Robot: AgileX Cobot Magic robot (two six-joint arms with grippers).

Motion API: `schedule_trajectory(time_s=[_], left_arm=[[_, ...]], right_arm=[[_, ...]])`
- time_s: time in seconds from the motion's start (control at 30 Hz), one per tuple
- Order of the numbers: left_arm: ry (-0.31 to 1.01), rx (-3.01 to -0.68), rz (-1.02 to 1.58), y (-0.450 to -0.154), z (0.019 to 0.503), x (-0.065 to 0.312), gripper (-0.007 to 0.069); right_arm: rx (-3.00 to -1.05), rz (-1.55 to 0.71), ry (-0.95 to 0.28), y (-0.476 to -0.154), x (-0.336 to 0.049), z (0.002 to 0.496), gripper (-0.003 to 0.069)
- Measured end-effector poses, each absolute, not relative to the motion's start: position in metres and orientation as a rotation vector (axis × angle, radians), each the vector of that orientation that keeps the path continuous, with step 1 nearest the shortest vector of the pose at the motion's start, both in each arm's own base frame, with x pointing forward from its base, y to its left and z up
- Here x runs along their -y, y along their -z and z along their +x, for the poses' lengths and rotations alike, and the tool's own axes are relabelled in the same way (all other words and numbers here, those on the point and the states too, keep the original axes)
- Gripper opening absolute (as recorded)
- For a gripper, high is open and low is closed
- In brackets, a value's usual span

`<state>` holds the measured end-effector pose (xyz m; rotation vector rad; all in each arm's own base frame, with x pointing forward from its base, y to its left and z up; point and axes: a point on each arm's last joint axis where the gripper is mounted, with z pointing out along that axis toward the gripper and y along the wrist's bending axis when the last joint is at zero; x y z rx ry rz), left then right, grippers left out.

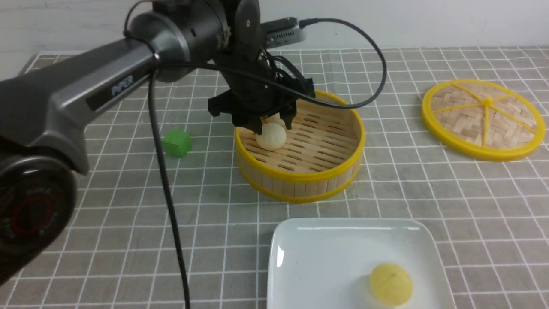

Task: Put the steamed buns into the plate on the grey tablecloth.
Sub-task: 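Reach into the bamboo steamer and grasp a bun with the left gripper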

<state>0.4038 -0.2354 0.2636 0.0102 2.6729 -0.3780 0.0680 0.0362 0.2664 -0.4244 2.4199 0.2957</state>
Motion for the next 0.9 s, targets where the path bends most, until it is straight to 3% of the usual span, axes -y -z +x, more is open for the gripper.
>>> schedule_trajectory(time_s=[0.2, 0.67, 0.9], left_arm=[[0.366, -2.659, 0.016, -0.231, 0.420, 0.243, 0.0384], [0.244, -2.587, 0.096, -0.231, 0.427, 0.238, 0.0375], [0.230, -2.617, 0.096, -0.213, 0.430, 0.240, 0.0375]], right_arm=[[-2.408, -0.422, -0.298, -0.267, -0.036, 0.069, 0.0012], [-2.383, -0.417, -0.303, -0.269, -0.037, 0.070, 0.0026], [-2.381, -0.416, -0.304, -0.269, -0.037, 0.071, 0.0034]])
